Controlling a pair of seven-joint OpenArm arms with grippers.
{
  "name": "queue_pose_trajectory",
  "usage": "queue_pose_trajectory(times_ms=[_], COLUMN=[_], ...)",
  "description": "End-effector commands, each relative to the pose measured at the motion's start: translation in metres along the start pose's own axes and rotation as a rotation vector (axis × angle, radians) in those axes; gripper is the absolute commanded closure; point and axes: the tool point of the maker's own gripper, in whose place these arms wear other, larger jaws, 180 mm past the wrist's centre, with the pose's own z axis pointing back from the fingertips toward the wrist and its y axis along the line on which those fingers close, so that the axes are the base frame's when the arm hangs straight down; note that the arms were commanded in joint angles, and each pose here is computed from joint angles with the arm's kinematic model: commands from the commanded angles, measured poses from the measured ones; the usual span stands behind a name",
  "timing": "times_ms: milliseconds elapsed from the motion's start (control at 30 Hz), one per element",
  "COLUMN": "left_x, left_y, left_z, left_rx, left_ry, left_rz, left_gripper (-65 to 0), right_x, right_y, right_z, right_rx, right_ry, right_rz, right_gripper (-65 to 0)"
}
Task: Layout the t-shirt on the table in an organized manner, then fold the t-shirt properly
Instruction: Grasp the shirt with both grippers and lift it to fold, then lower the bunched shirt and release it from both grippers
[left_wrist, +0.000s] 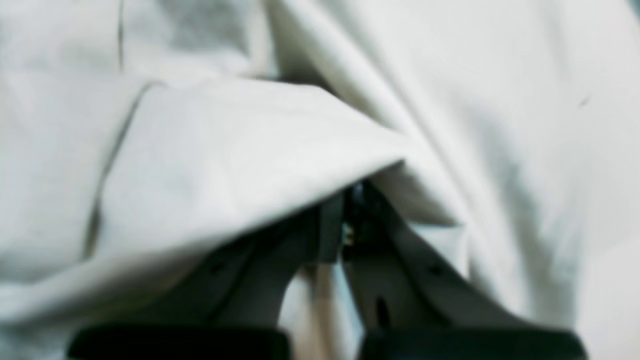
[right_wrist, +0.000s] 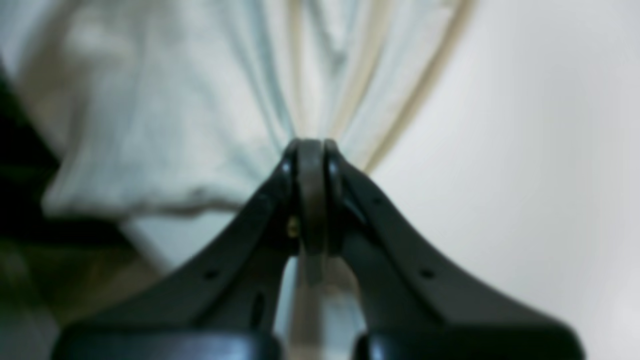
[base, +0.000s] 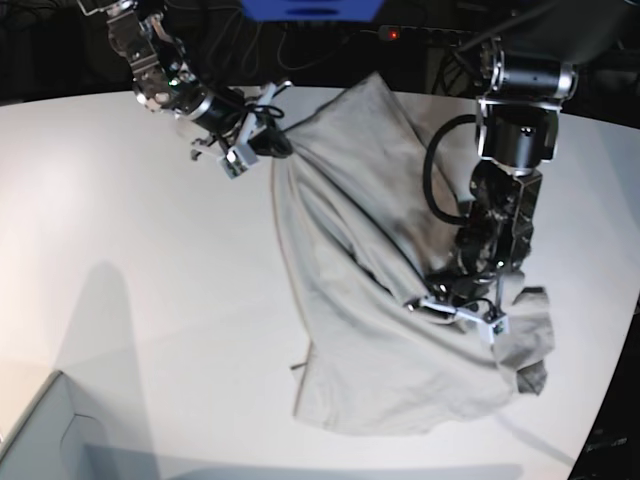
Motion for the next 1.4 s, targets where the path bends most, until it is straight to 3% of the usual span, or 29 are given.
queue_pose_trajectory(times_ms=[0, 167, 367, 500, 600, 767, 1000, 1200, 1367], left_x=[0.030, 0.053, 0.096, 0.090, 0.047, -0.031, -0.115, -0.142, -0.141], left_y=[-0.018, -0.032, -0.005, 0.008, 0.011, 0.014, 0.023, 0.042, 0.047], left_z=[-0.001, 0.008, 0.060, 0.103, 0.125, 0.131, 0.118, 0.105, 0.104], left_rx=[-0.033, -0.064, -0.057, -0.053, -0.057, -0.065, -0.045, 0.006, 0.018], left_ry=[-0.071, -0.139, -0.321, -0.395, -0.350, -0.196, 0.010, 0.087, 0.088], left_rz=[-0.012, -0.032, -0.036, -0.042, -0.052, 0.009, 0.027, 0.044, 0.030], left_gripper=[0.0, 0.0, 0.0, 0.0, 0.0, 0.0, 0.0, 0.0, 0.0], right_x=[-0.007, 0.030, 0.089, 0.125, 0.143, 0.169, 0.202, 0.207, 0.198], right_y=[0.018, 0.037, -0.026, -0.069, -0.091, -0.117, -0.098, -0.056, -0.061], right_z=[-0.001, 0.001, 0.030, 0.038, 0.033, 0.014, -0.042, -0.096, -0.125], right_rx=[0.029, 0.060, -0.115, -0.207, -0.236, -0.252, -0.147, -0.027, -0.018], right_ry=[0.033, -0.063, -0.218, -0.290, -0.309, -0.320, -0.292, -0.213, -0.108], right_rz=[0.006, 0.038, 0.056, 0.080, 0.092, 0.095, 0.124, 0.142, 0.104], right_gripper=[0.0, 0.0, 0.0, 0.0, 0.0, 0.0, 0.0, 0.0, 0.0])
